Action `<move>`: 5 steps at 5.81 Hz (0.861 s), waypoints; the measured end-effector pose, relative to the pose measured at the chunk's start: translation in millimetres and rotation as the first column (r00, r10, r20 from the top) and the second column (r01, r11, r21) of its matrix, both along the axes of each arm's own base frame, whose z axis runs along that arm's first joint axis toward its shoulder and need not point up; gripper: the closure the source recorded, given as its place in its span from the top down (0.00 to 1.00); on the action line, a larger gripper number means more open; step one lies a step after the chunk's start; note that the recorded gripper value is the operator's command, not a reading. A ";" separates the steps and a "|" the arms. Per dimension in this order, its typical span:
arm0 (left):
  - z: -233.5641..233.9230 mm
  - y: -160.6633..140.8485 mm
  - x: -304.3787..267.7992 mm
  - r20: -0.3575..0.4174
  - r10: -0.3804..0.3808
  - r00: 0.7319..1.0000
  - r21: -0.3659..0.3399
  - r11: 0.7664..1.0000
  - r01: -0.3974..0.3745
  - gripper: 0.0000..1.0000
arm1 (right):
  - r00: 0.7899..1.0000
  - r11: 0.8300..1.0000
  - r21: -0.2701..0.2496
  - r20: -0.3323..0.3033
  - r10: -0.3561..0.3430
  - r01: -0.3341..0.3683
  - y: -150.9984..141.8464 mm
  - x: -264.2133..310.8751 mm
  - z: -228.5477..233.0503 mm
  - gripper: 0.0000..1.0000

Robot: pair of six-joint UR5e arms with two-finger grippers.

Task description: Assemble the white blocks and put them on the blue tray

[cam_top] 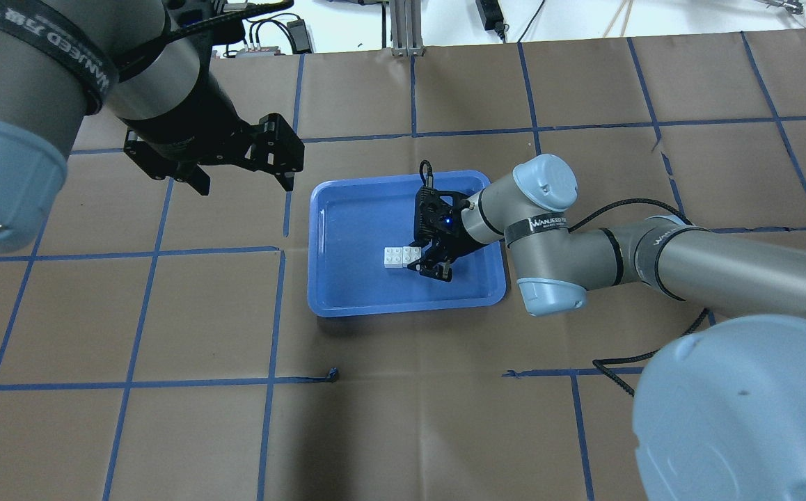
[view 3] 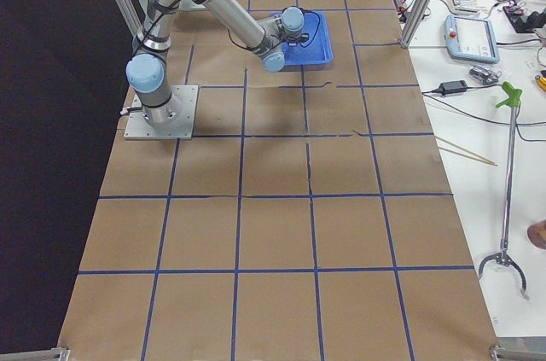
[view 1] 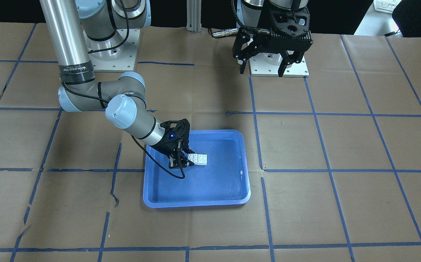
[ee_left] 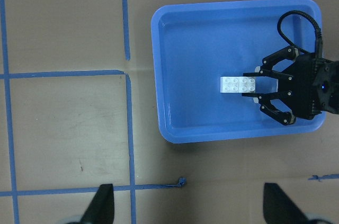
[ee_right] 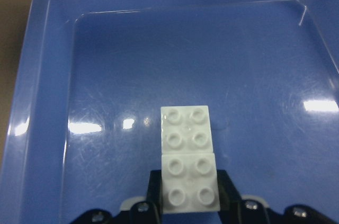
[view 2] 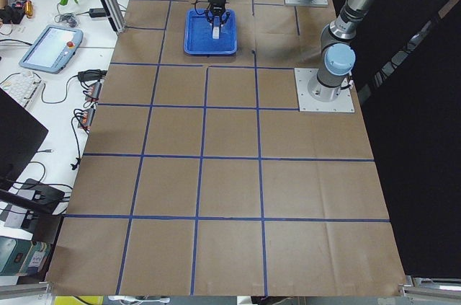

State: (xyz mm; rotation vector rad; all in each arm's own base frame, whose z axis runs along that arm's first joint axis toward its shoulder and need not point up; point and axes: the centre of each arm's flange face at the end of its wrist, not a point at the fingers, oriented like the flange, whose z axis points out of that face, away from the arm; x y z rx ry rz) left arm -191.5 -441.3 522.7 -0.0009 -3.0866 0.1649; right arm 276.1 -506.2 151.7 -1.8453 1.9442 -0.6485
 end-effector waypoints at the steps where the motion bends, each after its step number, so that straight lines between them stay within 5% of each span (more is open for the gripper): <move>1: 4.3 -6.6 16.3 -0.013 0.035 0.999 -0.005 0.999 -0.035 0.99 | 1.000 1.000 0.000 0.000 0.001 -0.001 0.2 0.3 0.0 0.42; 5: 19.0 -17.5 48.2 -0.035 0.066 0.997 -0.018 0.998 -0.067 0.99 | 1.000 1.000 0.001 0.003 0.000 0.000 -0.1 0.0 0.0 0.43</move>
